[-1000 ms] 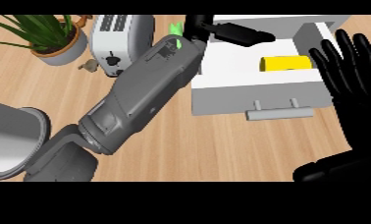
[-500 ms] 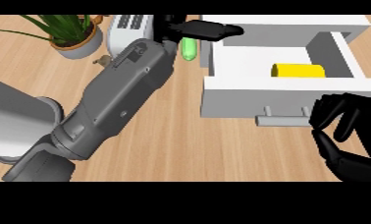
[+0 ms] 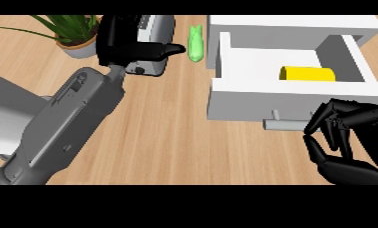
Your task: Pick up the cup, place it into the drawer and close the drawer
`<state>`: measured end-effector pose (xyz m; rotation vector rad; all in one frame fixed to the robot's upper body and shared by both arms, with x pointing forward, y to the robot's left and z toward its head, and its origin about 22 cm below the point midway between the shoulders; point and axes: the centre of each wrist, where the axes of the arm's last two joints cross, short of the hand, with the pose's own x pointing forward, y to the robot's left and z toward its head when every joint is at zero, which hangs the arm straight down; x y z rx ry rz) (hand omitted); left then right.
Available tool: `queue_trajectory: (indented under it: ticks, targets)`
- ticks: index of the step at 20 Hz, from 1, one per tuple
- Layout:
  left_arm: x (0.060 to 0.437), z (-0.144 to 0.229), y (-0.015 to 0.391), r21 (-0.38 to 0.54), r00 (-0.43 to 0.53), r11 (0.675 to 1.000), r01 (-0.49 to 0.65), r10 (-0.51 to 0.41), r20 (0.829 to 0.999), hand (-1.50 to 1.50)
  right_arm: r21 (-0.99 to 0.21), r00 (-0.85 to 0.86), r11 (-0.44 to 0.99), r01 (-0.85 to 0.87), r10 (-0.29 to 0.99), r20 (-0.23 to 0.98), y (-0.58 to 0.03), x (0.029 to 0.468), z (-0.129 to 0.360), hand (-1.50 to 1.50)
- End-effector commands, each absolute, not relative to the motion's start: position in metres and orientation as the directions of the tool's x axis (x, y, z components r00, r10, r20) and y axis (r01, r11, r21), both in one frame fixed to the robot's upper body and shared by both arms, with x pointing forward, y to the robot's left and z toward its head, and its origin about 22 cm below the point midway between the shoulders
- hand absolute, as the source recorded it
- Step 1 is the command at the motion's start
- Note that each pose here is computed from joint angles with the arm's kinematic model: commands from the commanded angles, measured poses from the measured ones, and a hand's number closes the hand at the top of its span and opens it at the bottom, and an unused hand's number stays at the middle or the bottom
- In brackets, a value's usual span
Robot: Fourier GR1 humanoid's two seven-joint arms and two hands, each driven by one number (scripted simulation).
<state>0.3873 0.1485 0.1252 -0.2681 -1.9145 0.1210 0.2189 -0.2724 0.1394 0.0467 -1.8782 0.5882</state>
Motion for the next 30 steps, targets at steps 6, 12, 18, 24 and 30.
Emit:
queue_trajectory:
  ticks: [6, 12, 18, 24, 30]
  targets:
    - [0.322, 0.092, 0.217, -0.251, -0.3, 0.962, 0.108, 0.273, 0.914, -1.5, -0.563, -0.388, 0.774, -0.291, 0.442, 0.809, -0.246, 0.23, 0.12, 1.5]
    - [0.316, 0.086, 0.247, -0.263, -0.319, 0.962, 0.08, 0.274, 0.907, -1.5, -0.8, -0.48, 0.527, -0.285, 0.644, 0.595, -0.239, 0.229, 0.091, 1.5]
    - [0.28, 0.083, 0.269, -0.243, -0.319, 0.966, 0.089, 0.258, 0.912, -1.5, -0.84, -0.46, 0.485, -0.243, 0.705, 0.54, -0.23, 0.271, 0.049, 1.5]
    - [0.278, 0.063, 0.319, -0.241, -0.298, 0.966, 0.09, 0.257, 0.919, -1.5, -0.869, -0.414, 0.41, -0.278, 0.765, 0.494, -0.213, 0.3, 0.027, -1.5]
    - [0.252, 0.031, 0.341, -0.25, -0.308, 0.965, 0.077, 0.261, 0.915, -1.5, -0.879, -0.398, 0.369, -0.302, 0.789, 0.468, -0.225, 0.328, -0.005, -1.5]
